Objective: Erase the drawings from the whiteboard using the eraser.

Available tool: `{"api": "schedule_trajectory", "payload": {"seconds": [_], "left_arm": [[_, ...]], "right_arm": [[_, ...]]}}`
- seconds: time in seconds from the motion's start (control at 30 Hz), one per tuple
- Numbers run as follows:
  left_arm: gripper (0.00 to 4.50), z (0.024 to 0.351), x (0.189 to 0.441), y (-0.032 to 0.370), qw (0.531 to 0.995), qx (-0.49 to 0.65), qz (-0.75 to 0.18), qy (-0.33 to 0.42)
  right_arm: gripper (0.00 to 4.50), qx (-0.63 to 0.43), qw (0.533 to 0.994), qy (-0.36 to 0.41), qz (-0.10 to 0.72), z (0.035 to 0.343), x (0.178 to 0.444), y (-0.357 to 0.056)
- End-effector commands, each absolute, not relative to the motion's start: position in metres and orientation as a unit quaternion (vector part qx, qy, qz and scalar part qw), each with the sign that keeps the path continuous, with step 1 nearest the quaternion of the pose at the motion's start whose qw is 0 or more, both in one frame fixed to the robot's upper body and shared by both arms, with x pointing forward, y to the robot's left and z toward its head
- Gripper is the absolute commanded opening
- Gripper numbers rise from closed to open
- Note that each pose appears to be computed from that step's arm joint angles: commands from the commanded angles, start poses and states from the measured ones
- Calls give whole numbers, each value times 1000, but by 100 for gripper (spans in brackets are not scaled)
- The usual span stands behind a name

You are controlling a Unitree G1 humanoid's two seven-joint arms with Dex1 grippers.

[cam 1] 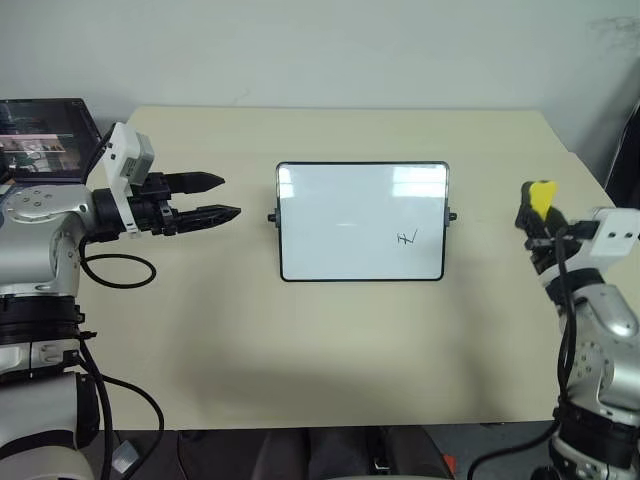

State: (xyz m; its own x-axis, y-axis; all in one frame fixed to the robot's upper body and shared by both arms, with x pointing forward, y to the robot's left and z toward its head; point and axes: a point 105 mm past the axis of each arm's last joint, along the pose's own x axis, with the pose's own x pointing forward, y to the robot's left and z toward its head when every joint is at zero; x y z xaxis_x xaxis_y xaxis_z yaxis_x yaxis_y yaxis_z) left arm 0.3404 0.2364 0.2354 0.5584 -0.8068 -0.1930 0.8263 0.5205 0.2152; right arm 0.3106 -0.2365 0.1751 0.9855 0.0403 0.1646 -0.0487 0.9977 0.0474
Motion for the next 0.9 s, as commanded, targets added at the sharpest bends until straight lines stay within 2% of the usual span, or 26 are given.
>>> {"api": "schedule_trajectory", "payload": {"seconds": [0.03, 0.37, 0.9], "left_arm": [[363, 249, 338, 237, 870, 158, -466, 13], [363, 250, 337, 237, 871, 160, -465, 12], [363, 249, 337, 236, 870, 157, -467, 13]], "right_arm": [[99, 21, 994, -105, 27, 185, 305, -229], [99, 12, 994, -103, 25, 172, 302, -222], [99, 12, 994, -98, 39, 168, 301, -217]]}}
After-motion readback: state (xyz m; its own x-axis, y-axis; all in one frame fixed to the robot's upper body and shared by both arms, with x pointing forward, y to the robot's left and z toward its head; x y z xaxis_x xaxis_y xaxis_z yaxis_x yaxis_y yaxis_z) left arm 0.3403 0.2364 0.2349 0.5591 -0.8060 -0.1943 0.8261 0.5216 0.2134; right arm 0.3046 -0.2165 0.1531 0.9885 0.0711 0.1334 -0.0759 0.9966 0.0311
